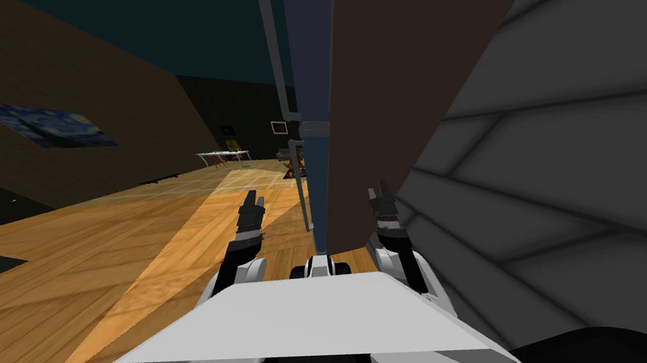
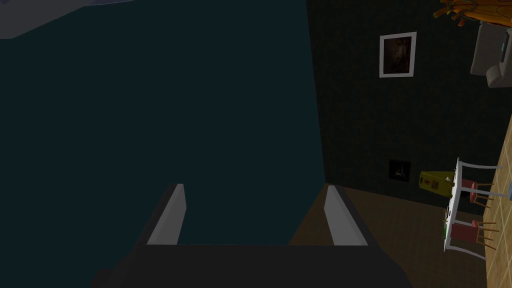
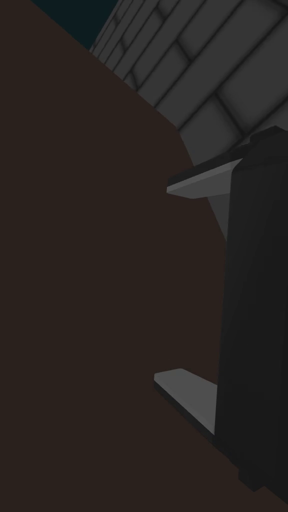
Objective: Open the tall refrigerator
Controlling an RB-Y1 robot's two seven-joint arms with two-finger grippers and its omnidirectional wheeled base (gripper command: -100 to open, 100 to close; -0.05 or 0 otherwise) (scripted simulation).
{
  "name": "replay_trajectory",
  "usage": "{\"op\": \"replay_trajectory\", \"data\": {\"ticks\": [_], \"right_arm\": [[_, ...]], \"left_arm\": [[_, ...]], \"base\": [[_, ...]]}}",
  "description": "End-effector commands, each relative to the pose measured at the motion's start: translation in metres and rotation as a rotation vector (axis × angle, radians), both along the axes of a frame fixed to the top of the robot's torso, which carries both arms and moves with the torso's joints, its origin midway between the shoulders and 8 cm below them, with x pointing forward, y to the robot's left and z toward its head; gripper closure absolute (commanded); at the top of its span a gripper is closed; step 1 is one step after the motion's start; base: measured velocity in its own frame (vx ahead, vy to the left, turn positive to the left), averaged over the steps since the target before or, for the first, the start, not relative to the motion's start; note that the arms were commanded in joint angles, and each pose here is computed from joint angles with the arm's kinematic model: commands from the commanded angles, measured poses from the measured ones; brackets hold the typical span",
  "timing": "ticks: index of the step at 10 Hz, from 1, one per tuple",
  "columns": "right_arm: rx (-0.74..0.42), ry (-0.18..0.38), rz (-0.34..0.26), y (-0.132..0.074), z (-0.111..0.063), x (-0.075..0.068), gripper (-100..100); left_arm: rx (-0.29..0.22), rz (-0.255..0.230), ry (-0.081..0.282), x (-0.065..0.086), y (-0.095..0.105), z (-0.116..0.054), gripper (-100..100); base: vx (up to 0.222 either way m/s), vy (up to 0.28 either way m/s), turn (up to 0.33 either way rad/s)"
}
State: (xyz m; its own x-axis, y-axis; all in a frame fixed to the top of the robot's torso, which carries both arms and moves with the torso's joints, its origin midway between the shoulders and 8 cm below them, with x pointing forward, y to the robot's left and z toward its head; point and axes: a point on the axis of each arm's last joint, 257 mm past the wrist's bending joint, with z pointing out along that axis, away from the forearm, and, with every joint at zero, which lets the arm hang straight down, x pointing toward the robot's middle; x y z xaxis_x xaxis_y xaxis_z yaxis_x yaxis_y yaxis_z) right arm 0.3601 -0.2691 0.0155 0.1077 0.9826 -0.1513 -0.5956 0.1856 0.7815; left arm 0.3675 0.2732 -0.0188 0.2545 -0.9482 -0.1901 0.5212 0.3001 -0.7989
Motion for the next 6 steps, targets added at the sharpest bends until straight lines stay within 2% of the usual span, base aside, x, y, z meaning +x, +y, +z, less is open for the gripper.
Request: {"op": "replay_trajectory", "data": {"ticks": [1,6], "right_arm": [[-0.132,-0.008,-0.027,-0.002,0.009,-0.006,-100],[-0.368,-0.018,-0.097,-0.009,0.021,-0.015,-100]], "left_arm": [[0.0,0.0,0.0,0.0,0.0,0.0,0],[0.0,0.0,0.0,0.0,0.0,0.0,0]], "base": [[0.012,0.076,-0.026],[0.016,0.074,-0.033]]}}
